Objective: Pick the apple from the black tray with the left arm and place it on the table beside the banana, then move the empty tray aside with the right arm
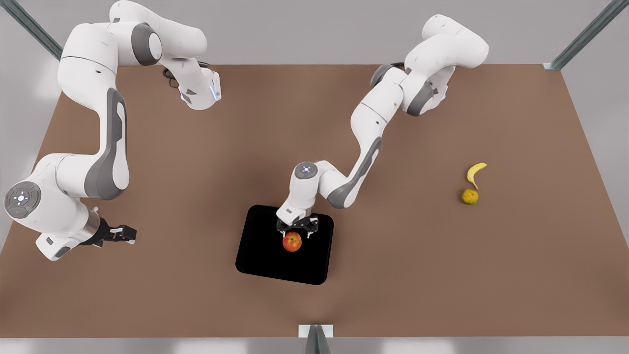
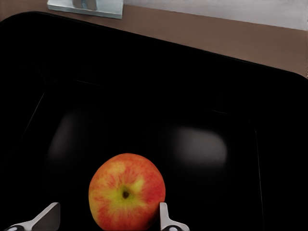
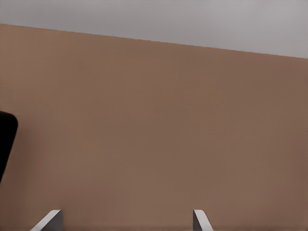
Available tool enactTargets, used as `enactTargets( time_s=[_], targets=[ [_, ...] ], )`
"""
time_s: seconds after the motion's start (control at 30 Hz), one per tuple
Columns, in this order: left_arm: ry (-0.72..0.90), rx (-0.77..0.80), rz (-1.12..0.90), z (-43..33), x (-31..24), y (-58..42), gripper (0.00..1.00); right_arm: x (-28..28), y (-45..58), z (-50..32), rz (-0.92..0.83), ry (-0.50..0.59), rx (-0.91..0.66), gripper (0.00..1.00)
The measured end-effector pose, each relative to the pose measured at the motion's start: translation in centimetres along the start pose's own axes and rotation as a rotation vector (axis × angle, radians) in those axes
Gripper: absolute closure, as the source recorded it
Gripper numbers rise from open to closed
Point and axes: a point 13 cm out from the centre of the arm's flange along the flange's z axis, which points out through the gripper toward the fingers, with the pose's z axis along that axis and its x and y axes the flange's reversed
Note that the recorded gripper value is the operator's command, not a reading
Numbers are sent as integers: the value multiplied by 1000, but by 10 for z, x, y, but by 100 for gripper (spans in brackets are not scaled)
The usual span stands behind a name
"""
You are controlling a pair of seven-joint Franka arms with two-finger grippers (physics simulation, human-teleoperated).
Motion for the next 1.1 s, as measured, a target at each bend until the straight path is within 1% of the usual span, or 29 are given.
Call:
enactTargets(
  time_s=[0.4, 0.73, 0.77, 0.8, 0.87, 0.9, 1.03, 1.1],
  targets=[
    [-101, 74, -33, 5, -24, -5, 0, 1, -3, 1, 1, 3, 3, 0],
    [-129, 78, -30, 29, -11, -1, 0, 1, -5, 1, 2, 3, 5, 0],
    [-130, 78, -31, 30, -11, -1, 3, 1, -5, 1, 2, 3, 5, 0],
    [-132, 80, -31, 31, -10, -2, 14, 1, -5, 1, 3, 4, 6, 0],
    [-136, 82, -33, 31, -10, -2, 26, 1, -5, 1, 3, 3, 6, 0],
    [-138, 83, -35, 30, -10, -3, 30, 1, -6, 1, 3, 3, 5, 0],
    [-148, 77, -42, 16, -22, -5, 30, 1, -4, 1, 1, 3, 4, 0],
    [-143, 65, -47, -4, -33, -9, 28, 1, -3, 1, -1, 3, 3, 0]
  ],
)
